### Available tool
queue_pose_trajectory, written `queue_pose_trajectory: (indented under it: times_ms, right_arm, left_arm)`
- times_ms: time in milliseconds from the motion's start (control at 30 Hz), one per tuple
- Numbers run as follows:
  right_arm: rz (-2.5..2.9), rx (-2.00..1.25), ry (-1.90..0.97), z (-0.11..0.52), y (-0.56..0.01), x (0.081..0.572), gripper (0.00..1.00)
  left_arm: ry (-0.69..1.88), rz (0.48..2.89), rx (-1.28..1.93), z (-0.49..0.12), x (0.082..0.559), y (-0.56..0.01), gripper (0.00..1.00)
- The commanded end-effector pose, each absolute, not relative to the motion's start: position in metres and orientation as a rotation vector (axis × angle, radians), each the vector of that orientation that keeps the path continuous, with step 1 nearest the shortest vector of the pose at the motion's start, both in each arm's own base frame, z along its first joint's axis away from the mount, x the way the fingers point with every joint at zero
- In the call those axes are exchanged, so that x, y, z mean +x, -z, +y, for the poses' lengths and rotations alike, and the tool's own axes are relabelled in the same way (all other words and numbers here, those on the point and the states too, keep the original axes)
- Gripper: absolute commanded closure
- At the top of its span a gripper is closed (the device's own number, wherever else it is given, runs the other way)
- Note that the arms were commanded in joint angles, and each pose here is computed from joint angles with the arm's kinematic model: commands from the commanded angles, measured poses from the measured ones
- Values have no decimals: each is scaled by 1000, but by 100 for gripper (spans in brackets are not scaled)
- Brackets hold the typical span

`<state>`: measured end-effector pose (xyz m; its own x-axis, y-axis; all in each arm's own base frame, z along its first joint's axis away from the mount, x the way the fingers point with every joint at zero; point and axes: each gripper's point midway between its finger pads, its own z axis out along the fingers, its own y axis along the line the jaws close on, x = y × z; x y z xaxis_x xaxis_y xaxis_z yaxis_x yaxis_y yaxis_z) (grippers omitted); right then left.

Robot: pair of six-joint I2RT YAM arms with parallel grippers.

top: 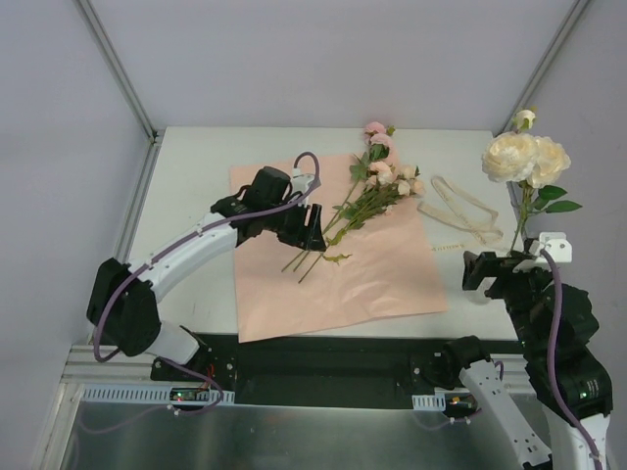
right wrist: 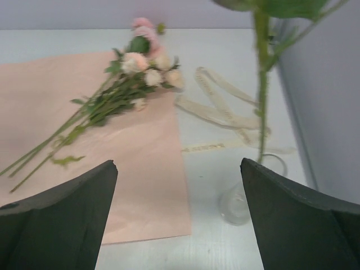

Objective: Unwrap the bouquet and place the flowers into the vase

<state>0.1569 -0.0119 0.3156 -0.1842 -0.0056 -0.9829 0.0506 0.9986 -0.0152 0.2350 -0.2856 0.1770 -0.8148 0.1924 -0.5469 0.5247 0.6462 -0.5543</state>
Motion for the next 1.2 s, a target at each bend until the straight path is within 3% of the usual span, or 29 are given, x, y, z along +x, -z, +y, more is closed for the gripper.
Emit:
queue_pose_trajectory:
  times_ms: [0, 367, 533, 1167]
  right_arm:
    - [1744, -295, -349, 66, -311, 143, 6]
    - [1849, -354, -671, 119, -271, 150, 7]
    - [1876, -389, -713, 126, -261, 148, 8]
    - [1894, -408, -721, 129, -256, 149, 7]
  left_arm:
    - [960, 2442, 555, -300, 268, -173, 48]
    - [564, 2644, 563, -313, 359, -92, 73]
    - [521, 2676, 527, -323, 381, -69, 82]
    - [431, 2727, 478, -328, 404, -28, 86]
